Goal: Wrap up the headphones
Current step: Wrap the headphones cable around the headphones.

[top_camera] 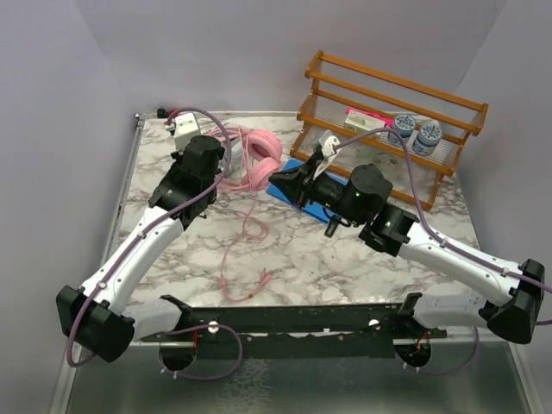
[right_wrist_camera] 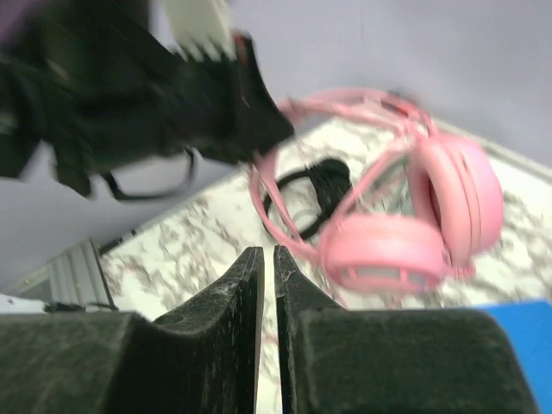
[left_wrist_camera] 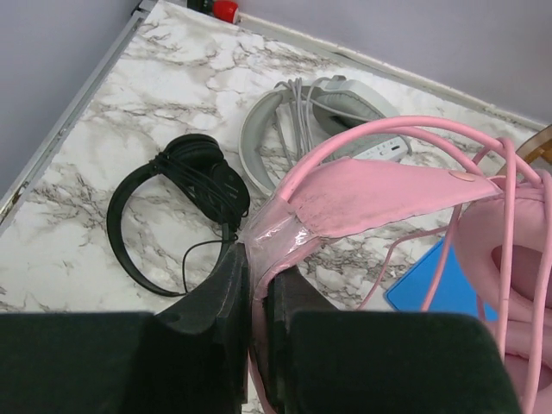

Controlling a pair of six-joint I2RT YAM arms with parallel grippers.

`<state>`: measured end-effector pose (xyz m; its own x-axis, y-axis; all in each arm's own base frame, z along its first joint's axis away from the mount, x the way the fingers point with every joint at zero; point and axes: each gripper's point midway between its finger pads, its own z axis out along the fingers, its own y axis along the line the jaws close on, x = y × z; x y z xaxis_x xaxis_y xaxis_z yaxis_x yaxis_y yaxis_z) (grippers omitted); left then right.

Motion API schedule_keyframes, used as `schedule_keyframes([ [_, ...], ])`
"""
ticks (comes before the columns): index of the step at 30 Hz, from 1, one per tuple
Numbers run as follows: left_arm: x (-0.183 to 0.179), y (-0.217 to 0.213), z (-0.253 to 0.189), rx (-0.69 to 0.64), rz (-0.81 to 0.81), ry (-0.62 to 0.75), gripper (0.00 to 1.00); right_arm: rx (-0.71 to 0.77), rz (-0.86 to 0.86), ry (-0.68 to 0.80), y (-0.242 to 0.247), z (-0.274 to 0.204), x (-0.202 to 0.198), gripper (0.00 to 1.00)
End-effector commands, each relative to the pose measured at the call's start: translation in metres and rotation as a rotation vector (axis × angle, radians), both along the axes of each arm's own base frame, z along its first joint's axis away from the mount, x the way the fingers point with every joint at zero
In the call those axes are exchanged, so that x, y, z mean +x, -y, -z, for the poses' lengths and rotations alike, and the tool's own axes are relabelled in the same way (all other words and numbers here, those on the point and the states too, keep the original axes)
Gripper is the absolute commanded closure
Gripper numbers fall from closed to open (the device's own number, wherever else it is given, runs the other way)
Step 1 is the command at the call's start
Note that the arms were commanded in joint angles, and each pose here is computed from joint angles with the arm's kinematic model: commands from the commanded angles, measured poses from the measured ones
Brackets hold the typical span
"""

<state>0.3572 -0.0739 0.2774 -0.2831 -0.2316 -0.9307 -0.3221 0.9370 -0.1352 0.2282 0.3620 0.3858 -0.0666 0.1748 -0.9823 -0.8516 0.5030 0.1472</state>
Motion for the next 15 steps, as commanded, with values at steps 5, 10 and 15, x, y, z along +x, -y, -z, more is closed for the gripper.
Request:
schedule_keyframes([
  [5,-0.001,0.007,-0.064,-0.162,-0.006,0.166,1.00,-0.132,0.046,-0.112,0.021,0.108,0.000,0.77],
  [10,-0.004,0.019,-0.087,-0.276,0.010,0.144,1.00,-0.096,0.128,0.007,0.042,0.150,0.007,0.60],
  [15,-0.012,0.029,-0.121,-0.374,0.056,0.164,1.00,-0.078,0.172,0.026,0.043,0.173,0.017,0.57],
])
